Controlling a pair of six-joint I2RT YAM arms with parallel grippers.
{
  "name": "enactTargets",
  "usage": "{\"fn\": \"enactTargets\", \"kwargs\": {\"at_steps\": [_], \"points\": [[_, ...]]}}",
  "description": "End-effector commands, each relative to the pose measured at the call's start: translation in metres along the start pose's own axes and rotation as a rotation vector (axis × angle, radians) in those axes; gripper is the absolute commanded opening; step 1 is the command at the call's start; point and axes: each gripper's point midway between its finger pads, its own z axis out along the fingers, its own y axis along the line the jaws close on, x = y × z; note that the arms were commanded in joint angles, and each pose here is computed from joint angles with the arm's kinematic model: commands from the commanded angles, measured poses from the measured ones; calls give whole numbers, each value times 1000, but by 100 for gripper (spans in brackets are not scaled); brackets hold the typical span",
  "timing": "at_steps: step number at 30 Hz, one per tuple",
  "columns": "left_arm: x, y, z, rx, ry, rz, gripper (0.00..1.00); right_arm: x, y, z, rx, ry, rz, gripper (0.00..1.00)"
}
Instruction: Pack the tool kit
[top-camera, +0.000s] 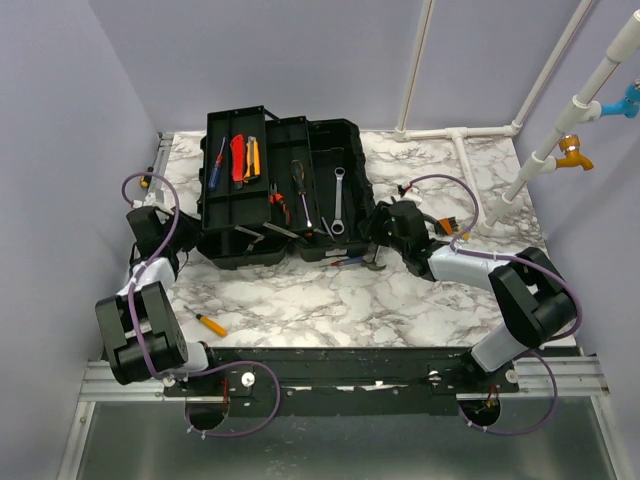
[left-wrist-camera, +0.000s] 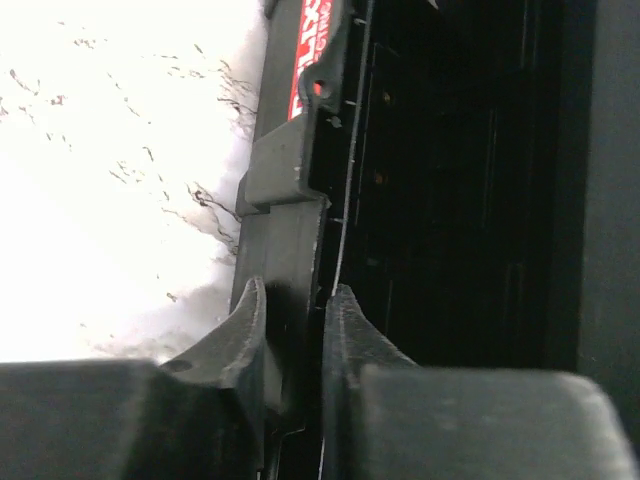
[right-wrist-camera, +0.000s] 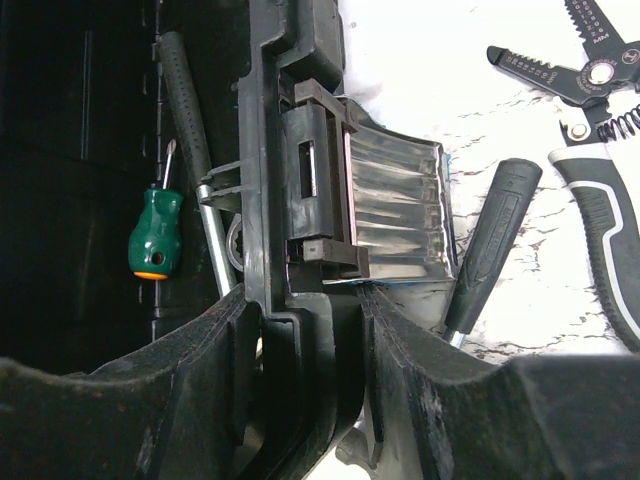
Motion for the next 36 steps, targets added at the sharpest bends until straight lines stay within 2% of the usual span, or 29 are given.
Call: {"fn": "enactTargets", "kwargs": {"at_steps": [1,6,10,17,22,29,36], "points": [[-3,2,-2,-105,-28,64,0,14,1,2,-22,39,-59,47],[-14,-9,-11,-187,-88,168,0,13,5,0,-52,39,-83,43],[-29,-27,-30,-230,-218,244,0,10,5,-2,-48,26,-96,41],[-51,-65,-59,-219,-370,342,0,13,17,-4,-75,24,-129,36],[-60,-101,-78,-103,-474,390,0,24,27,0,-98,49,-159,36],[-62,-149,-98,5,-540,491,0,30,42,-5,-146,42,-187,36],[-60,-181,-111,-28,-564,608,0,31,54,-11,-179,22,-218,37]]}}
